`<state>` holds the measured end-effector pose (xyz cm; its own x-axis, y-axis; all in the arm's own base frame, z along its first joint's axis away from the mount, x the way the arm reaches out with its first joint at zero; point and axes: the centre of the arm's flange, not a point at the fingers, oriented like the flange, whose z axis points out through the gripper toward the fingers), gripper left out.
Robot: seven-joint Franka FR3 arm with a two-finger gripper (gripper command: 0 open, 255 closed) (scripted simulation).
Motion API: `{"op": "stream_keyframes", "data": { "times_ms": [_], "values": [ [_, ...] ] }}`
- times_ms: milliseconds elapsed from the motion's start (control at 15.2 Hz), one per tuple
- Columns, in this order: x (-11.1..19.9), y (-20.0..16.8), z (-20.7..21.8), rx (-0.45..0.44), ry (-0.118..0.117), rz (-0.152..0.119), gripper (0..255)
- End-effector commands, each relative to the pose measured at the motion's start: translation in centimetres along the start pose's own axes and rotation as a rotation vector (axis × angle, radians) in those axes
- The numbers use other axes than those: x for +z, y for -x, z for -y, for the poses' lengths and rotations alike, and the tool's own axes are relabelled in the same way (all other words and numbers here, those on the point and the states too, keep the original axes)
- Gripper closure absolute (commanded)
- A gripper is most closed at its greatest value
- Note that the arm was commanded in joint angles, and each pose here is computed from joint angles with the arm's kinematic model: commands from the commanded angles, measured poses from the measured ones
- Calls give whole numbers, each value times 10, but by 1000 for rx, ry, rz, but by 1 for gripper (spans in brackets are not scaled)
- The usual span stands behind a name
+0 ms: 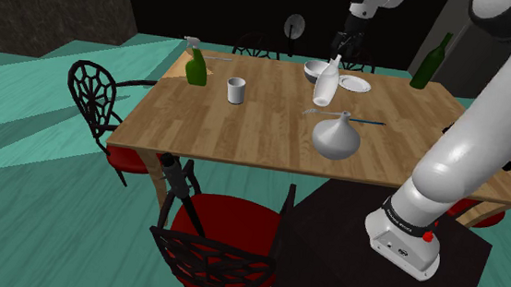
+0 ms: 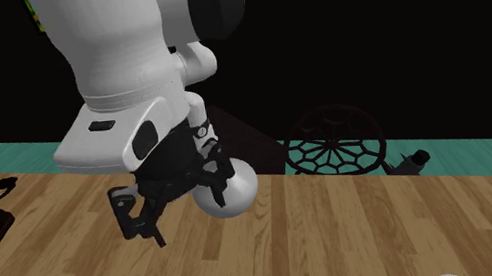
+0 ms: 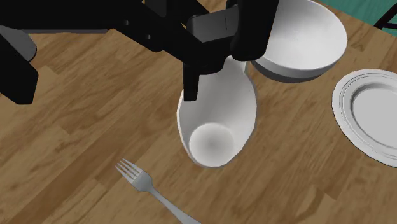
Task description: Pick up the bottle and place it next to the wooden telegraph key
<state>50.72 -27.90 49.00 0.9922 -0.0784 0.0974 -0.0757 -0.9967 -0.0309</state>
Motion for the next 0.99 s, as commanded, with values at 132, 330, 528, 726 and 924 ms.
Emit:
{"op": "stream_keyframes", "data": {
  "times_ms": [132, 330, 528, 726, 924],
  "values": [
    [16, -31, -40, -10, 12, -12, 0],
    [28, -54, -68, -17, 20, -21, 0],
    [38, -65, -83, -20, 24, -25, 0],
    [54, -66, -83, -20, 24, -25, 0],
    [70, -66, -83, -20, 24, -25, 0]
  ]
}}
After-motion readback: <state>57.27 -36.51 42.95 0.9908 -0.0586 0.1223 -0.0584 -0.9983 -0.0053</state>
